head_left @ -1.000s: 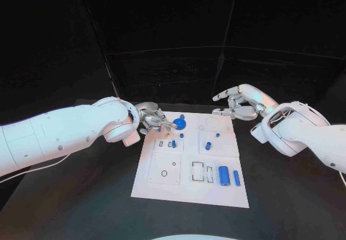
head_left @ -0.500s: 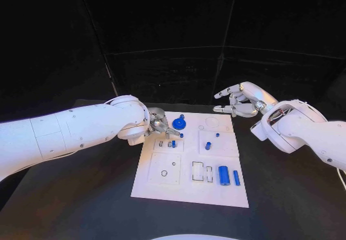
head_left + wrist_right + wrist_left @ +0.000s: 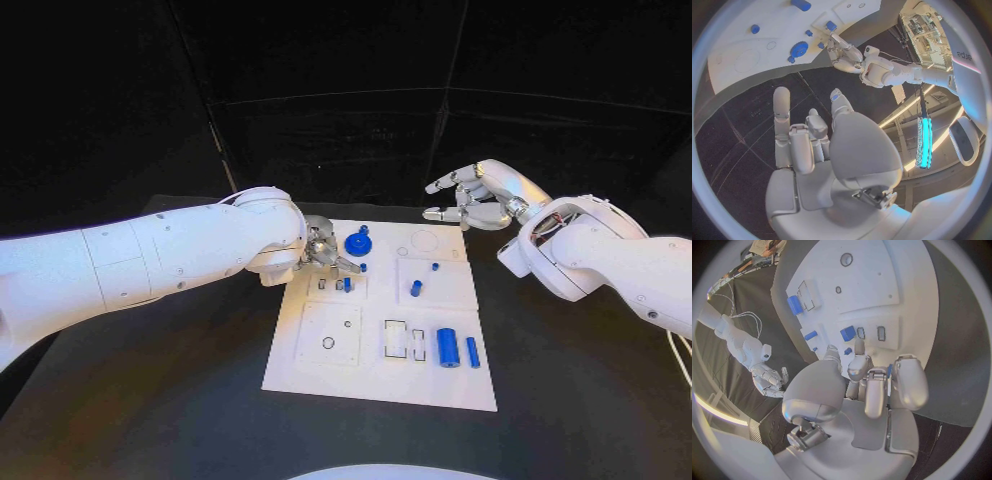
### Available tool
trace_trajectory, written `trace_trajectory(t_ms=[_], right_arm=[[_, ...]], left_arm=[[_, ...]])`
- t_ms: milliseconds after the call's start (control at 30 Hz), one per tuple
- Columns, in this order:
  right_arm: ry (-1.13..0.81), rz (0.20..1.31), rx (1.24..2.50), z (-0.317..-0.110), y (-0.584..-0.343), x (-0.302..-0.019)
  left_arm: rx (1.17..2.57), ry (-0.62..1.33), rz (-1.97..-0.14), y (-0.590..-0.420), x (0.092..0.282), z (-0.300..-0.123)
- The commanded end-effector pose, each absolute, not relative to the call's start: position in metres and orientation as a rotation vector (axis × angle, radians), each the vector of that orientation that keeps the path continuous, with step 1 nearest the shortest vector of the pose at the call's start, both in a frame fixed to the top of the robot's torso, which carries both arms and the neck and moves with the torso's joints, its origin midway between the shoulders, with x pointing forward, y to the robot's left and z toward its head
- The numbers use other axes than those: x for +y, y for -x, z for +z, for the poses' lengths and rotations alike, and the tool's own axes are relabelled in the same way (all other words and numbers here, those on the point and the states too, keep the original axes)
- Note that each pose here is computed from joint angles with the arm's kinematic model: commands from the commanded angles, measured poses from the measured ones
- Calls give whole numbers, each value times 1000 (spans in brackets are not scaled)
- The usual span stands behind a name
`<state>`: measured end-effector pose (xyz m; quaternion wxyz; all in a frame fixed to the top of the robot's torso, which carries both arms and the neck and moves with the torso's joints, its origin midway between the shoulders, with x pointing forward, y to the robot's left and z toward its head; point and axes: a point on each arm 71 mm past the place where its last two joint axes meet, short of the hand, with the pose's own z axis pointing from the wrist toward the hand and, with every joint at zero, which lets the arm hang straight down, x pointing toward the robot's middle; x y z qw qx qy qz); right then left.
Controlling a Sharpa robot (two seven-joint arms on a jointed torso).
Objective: Assemble the parts on the task board
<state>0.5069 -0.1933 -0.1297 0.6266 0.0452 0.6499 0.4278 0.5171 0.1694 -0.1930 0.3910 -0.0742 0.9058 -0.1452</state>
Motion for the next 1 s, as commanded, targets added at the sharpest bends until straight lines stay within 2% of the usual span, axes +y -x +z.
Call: trace_trajectory(t_ms=[33,1000], right_arm=[[-105,987,1494,-129,-507,-193],[-100,992,1511,-130,-508,-188]], left_arm=[[2330,150,-330,-518,170,-194],[2382,81,-312,-518,153,-200]])
